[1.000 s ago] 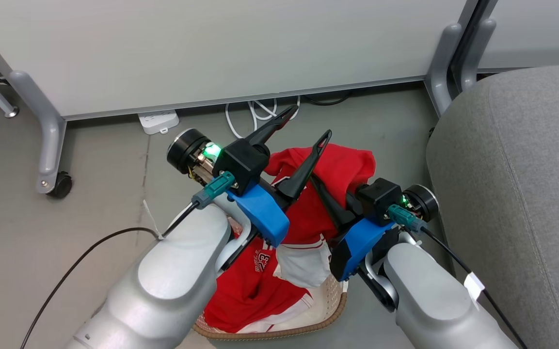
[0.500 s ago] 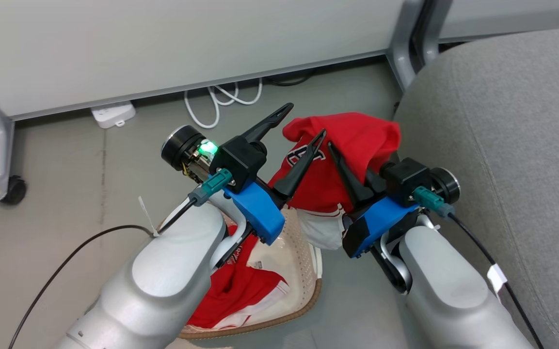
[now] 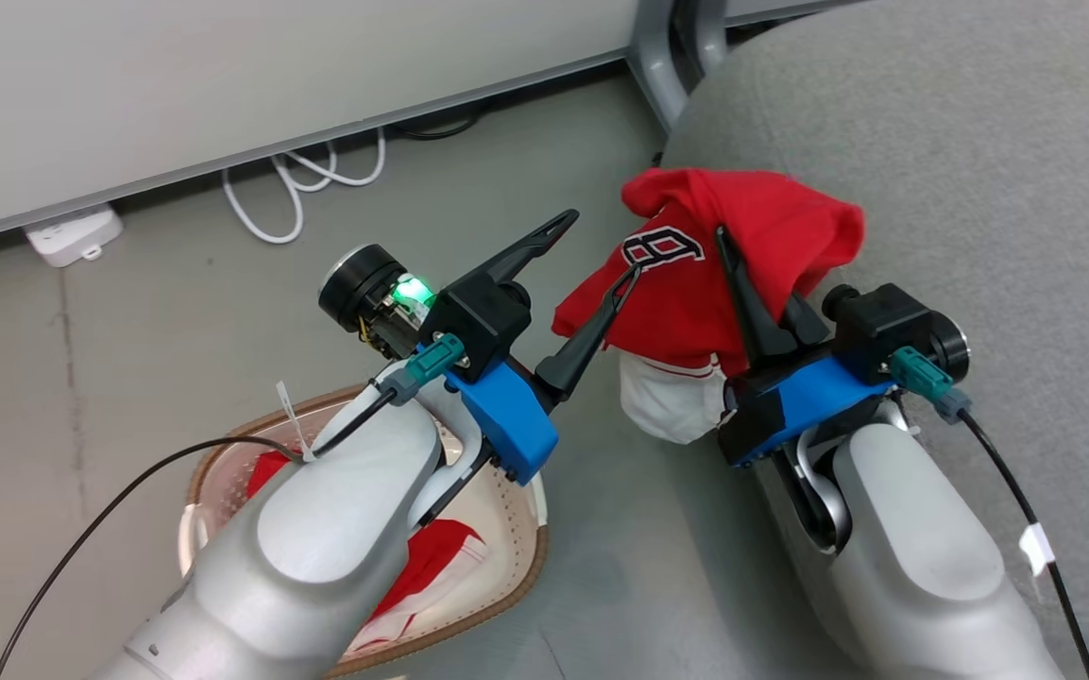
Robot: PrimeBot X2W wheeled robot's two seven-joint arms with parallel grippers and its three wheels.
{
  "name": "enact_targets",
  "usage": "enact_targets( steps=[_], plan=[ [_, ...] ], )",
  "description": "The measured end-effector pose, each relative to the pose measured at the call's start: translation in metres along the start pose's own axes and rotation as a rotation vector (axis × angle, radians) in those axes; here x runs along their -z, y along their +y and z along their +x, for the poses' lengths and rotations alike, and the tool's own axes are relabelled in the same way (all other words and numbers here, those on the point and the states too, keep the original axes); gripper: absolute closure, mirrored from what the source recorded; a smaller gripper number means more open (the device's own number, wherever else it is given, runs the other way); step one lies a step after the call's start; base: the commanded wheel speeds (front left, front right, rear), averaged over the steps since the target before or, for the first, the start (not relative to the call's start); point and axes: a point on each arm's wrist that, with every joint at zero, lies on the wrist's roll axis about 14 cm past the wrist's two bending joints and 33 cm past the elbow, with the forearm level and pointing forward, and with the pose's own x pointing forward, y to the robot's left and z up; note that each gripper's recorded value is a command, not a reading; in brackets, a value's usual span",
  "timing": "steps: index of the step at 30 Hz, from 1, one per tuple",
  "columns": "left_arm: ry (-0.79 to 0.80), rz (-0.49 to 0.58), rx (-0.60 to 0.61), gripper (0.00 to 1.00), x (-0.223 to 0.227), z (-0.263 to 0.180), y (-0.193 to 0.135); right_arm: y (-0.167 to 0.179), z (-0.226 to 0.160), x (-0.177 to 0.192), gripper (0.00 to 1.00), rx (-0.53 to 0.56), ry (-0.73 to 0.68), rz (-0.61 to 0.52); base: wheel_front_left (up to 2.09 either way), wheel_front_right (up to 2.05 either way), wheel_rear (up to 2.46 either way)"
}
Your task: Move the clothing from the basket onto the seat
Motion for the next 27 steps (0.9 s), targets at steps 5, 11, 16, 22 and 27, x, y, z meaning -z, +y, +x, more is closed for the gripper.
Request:
enact_targets(
  steps=[5, 11, 16, 22, 27],
  plan=[
    [0.011, -0.020, 0.079, 0.00, 0.009, 0.014, -0.025, -0.037, -0.022, 0.002, 1.00, 0.114, 0.003, -0.010, 0.00, 0.00, 0.00],
    [0.024, -0.044, 0.164, 0.00, 0.019, 0.025, -0.053, -0.067, -0.050, 0.006, 1.00, 0.217, 0.011, -0.009, 0.00, 0.00, 0.00],
    [0.031, -0.058, 0.231, 0.00, 0.023, 0.033, -0.076, -0.087, -0.074, 0.010, 1.00, 0.294, 0.024, -0.004, 0.00, 0.00, 0.00],
    [0.039, -0.075, 0.297, 0.00, 0.029, 0.040, -0.099, -0.106, -0.101, 0.015, 1.00, 0.376, 0.041, 0.006, 0.00, 0.00, 0.00],
    [0.039, -0.085, 0.320, 0.00, 0.032, 0.042, -0.106, -0.114, -0.112, 0.018, 1.00, 0.413, 0.050, 0.012, 0.00, 0.00, 0.00]
  ],
)
